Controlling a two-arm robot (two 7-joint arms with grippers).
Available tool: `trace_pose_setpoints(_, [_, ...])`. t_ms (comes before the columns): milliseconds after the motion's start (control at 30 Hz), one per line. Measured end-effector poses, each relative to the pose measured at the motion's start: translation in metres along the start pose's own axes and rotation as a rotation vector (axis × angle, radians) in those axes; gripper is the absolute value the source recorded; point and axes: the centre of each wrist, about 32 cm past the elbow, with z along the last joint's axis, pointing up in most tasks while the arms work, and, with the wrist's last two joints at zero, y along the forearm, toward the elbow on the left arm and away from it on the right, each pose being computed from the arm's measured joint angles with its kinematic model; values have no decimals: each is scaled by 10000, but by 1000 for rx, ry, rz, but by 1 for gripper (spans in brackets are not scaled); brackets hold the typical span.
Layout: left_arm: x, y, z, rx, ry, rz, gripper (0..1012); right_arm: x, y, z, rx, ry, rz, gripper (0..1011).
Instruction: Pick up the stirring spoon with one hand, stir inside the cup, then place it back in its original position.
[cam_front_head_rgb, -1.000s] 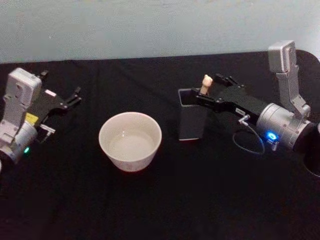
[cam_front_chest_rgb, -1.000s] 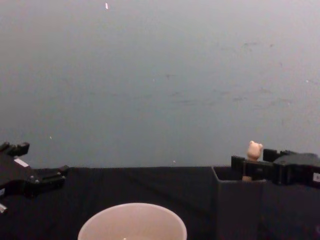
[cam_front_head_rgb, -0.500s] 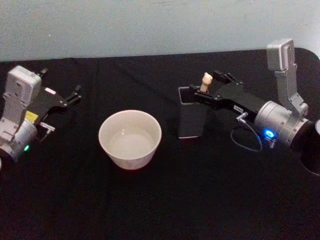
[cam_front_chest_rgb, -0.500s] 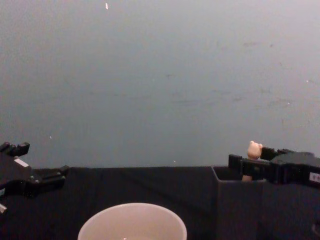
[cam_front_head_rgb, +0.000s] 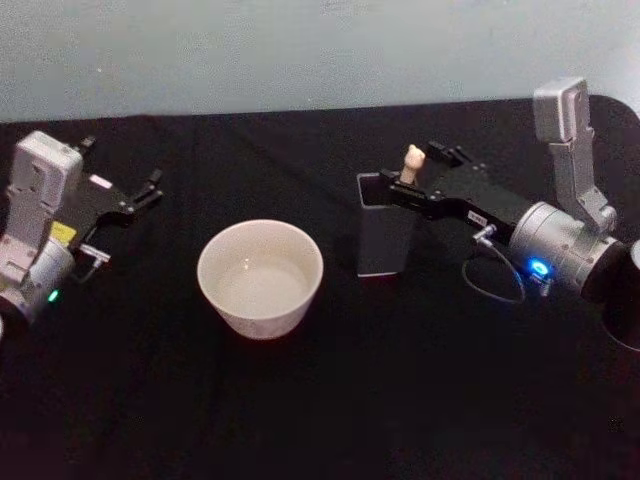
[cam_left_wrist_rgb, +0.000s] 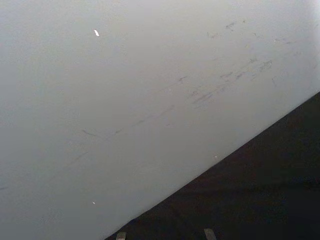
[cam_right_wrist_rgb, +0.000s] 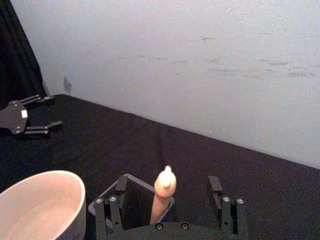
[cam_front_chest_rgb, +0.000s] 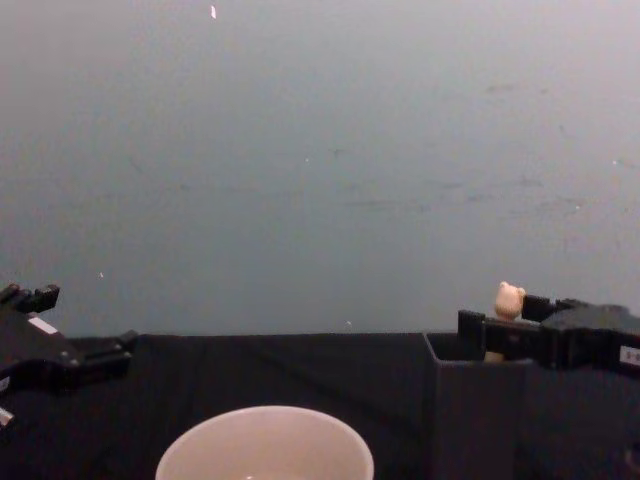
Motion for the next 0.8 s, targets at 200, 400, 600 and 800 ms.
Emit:
trace_pose_setpoints(200, [0, 0, 0, 0, 0, 0, 1001, 0, -1, 1, 1, 1, 0, 881])
trace_pose_setpoints(400, [0, 0, 0, 0, 0, 0, 1001, 0, -1, 2, 1, 1, 0, 704])
trace_pose_setpoints(600, [0, 0, 0, 0, 0, 0, 1001, 0, -1, 2, 1, 2, 0, 520])
trace_pose_setpoints(800, [0, 0, 0, 0, 0, 0, 1001, 0, -1, 2, 1, 3, 1, 338])
